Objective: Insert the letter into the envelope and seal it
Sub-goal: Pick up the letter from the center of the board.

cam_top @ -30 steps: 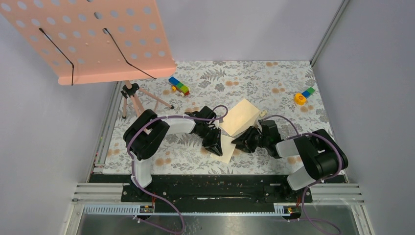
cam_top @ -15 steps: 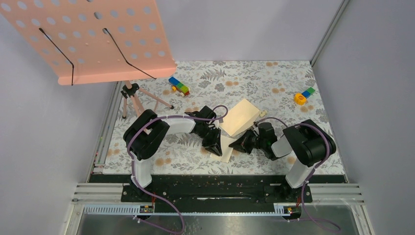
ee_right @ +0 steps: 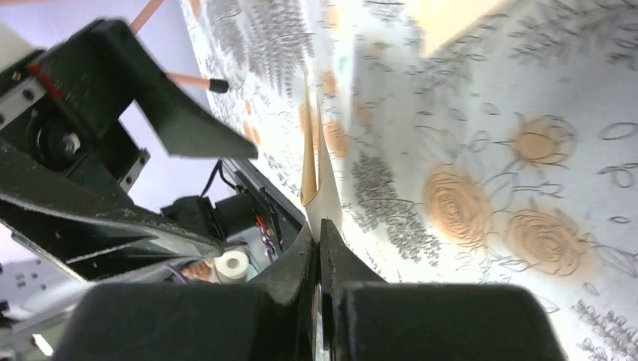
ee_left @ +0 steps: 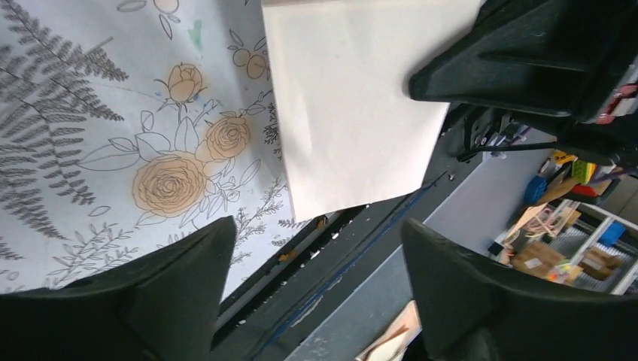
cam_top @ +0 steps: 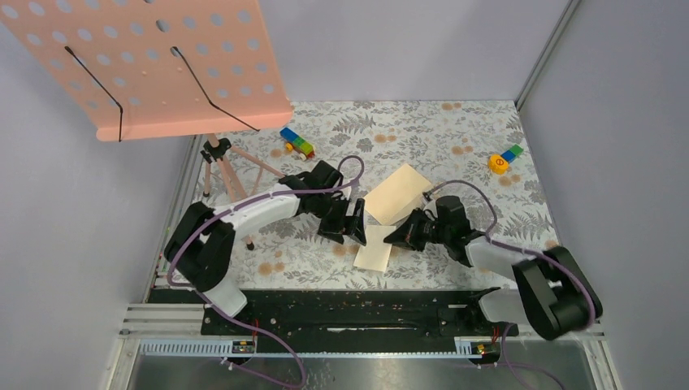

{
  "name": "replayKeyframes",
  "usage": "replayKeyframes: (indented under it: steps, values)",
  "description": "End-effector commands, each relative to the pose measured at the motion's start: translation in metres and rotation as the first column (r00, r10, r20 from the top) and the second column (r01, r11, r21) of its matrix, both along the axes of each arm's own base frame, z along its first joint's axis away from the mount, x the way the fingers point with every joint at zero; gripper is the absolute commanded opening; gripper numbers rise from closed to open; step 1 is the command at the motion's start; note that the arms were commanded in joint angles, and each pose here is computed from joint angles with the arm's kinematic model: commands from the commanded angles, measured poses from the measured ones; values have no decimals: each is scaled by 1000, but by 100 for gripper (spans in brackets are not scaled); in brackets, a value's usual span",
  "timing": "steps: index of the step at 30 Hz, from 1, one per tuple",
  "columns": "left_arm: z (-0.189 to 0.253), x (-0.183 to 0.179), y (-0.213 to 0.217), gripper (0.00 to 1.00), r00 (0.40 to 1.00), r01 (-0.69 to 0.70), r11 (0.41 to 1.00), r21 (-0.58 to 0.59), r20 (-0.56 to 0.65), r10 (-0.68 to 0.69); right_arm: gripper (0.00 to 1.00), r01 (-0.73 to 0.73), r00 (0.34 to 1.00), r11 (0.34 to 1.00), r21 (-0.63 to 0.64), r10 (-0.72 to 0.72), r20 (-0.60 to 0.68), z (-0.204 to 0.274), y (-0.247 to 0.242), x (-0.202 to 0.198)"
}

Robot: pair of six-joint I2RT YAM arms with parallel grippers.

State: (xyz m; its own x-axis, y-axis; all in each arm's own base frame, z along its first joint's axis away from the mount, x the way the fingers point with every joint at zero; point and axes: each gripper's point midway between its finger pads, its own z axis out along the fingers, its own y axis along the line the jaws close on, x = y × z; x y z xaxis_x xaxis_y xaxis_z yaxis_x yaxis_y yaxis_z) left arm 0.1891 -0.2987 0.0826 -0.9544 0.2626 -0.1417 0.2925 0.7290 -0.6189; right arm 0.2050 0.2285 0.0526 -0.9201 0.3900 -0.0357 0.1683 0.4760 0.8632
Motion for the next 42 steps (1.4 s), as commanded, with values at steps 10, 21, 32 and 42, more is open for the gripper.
replayKeyframes:
  steps: [10, 21, 32, 42]
  values:
    - [66, -18, -3, 99, 982, 189, 942, -278, 82, -173, 0, -302, 882, 951, 64, 253, 398, 107, 10, -29]
    - [92, -36, -4, 97, 968, 246, 865, -436, 73, -239, 0, -409, 836, 857, 313, 213, 506, 162, 24, -37]
    - [134, -32, -22, 31, 975, 217, 767, -603, 94, -202, 0, -399, 866, 811, 428, 179, 467, 166, 28, -30]
    - [129, -18, -27, 1, 988, 155, 792, -590, 70, -141, 49, -328, 899, 854, 404, 150, 412, 147, 25, -27]
